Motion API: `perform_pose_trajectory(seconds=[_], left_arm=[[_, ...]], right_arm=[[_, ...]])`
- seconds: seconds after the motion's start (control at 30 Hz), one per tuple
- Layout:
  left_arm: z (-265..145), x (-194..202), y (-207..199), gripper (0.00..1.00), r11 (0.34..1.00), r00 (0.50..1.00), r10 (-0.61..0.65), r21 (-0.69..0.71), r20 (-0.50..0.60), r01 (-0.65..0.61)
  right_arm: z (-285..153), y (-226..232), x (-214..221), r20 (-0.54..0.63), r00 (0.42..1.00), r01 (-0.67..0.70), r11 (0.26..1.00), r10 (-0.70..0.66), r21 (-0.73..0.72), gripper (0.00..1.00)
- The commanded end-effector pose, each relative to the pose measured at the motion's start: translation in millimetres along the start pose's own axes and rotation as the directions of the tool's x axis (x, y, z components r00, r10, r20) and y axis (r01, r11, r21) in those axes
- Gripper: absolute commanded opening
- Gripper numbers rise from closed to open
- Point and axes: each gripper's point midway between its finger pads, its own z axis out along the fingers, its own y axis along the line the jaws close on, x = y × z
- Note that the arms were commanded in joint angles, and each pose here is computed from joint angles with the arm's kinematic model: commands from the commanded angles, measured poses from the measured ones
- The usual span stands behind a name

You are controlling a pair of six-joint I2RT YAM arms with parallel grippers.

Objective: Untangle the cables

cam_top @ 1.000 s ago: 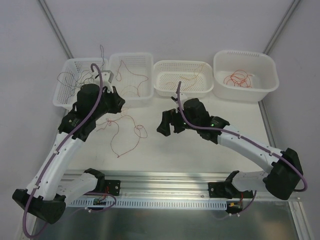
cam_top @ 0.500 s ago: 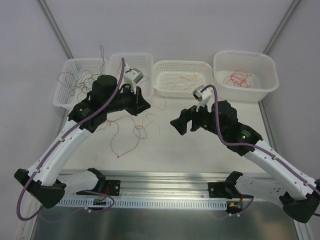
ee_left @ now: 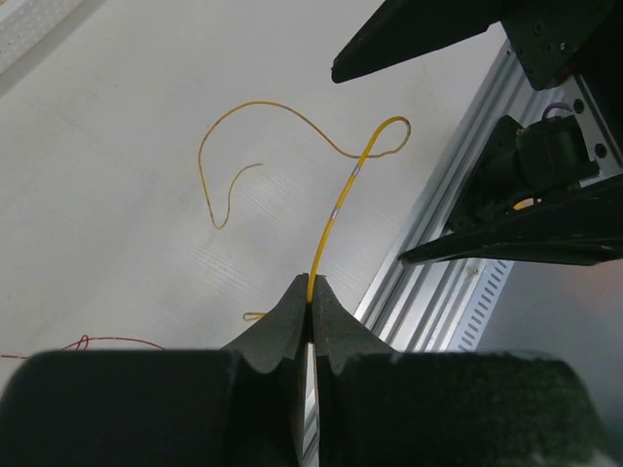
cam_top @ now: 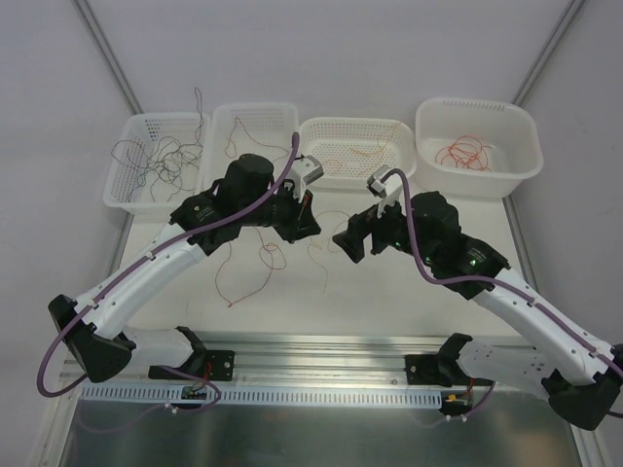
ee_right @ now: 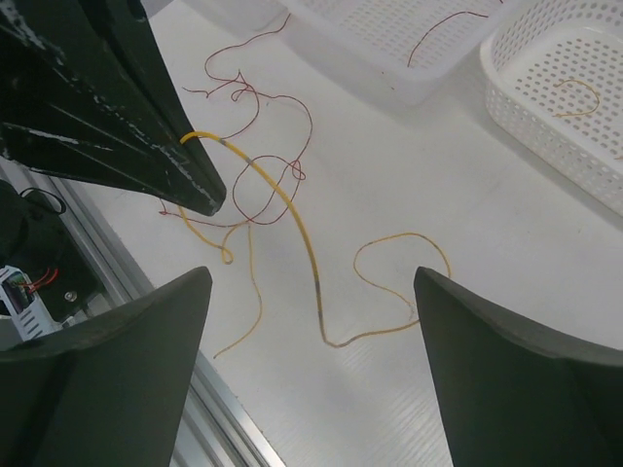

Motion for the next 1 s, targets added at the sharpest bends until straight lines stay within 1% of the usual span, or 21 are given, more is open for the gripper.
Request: perform_pose_trajectory(seconds=[0.0,0.03,0.1,0.13,0.2,0.23,0.3,0.33,0.4,0.43,0.47,0.53,0.57,0.67,0.7,0.73,0.77,0.8,0.83,0.87,0.97], left_arm=[[-4,-13,-13,0.00,0.997,0.998,0.054,0.049,0.038,-0.056],[-4,-12,-13,0.00,0.997,0.998,0.056,0.051,0.036,-0.058],[-5,-10,-15,0.00,0.996,0.998,0.061,0.062,0.032,-0.063],[-4,-9,-16,0.00,0.996,0.998,0.061,0.067,0.030,-0.063],[-4,-8,-17,0.00,0.995,0.998,0.060,0.075,0.027,-0.062],[-4,-8,-17,0.00,0.995,0.998,0.061,0.076,0.028,-0.063],[-2,-4,-15,0.00,0.996,0.998,0.056,0.069,0.017,-0.057],[-1,-2,-13,0.01,0.997,0.998,0.053,0.063,0.013,-0.054],[1,2,-2,0.04,0.999,0.999,0.032,0.002,0.005,-0.032],[2,3,4,0.09,0.999,1.000,0.021,-0.034,0.006,-0.020],[3,4,15,0.29,0.995,1.000,0.000,-0.096,0.008,0.001],[3,9,26,0.48,0.988,1.000,-0.020,-0.152,0.006,0.020],[3,10,29,0.61,0.984,0.999,-0.033,-0.175,0.007,0.033],[-1,15,45,0.79,0.966,0.998,-0.055,-0.251,0.017,0.057],[-8,17,57,0.90,0.949,0.997,-0.070,-0.305,0.035,0.078],[-12,17,64,0.94,0.938,0.995,-0.087,-0.333,0.051,0.099],[-17,19,72,0.97,0.923,0.990,-0.125,-0.357,0.070,0.142],[-25,24,78,0.99,0.910,0.985,-0.147,-0.378,0.089,0.170],[-34,26,95,0.99,0.882,0.976,-0.184,-0.418,0.121,0.218],[-41,28,104,0.99,0.861,0.965,-0.216,-0.437,0.147,0.259],[-65,47,134,0.99,0.795,0.944,-0.262,-0.511,0.199,0.328]], right_arm=[[0,-1,-17,0.033,0.999,0.038,0.999,-0.038,0.001,0.87],[2,2,-14,0.022,0.999,0.040,0.999,-0.040,-0.015,0.76],[4,0,-11,0.015,0.999,0.039,0.999,-0.039,-0.010,0.63],[5,-2,-11,0.017,0.999,0.040,0.999,-0.040,-0.003,0.51],[6,-3,-9,0.014,0.999,0.041,0.999,-0.041,-0.001,0.41],[6,-3,-8,0.011,0.999,0.043,0.999,-0.043,-0.004,0.30],[7,-4,-8,0.009,0.999,0.045,0.999,-0.045,-0.006,0.13],[7,-6,-8,0.009,0.999,0.044,0.999,-0.044,0.000,0.01],[7,-8,-8,0.008,0.999,0.045,0.999,-0.045,0.006,0.01],[7,-13,-8,0.003,0.999,0.042,0.999,-0.042,0.020,0.01],[7,-16,-9,0.004,0.999,0.041,0.999,-0.041,0.032,0.01],[7,-29,-11,-0.001,1.000,0.029,0.997,-0.029,0.072,0.01],[6,-33,-13,-0.001,1.000,0.026,0.996,-0.026,0.086,0.01],[6,-52,-26,0.007,1.000,0.010,0.989,-0.011,0.144,0.01],[10,-59,-28,-0.002,1.000,0.003,0.987,-0.003,0.159,0.01],[10,-69,-27,-0.019,1.000,-0.010,0.983,0.014,0.182,0.01],[7,-73,-45,0.008,1.000,-0.015,0.981,0.014,0.196,0.01],[8,-78,-50,0.008,1.000,-0.021,0.977,0.020,0.213,0.01],[12,-93,-46,-0.022,0.999,-0.033,0.967,0.040,0.251,0.01],[9,-98,-65,0.011,0.999,-0.037,0.962,0.036,0.269,0.01],[16,-122,-83,0.029,0.998,-0.057,0.947,0.050,0.318,0.01]])
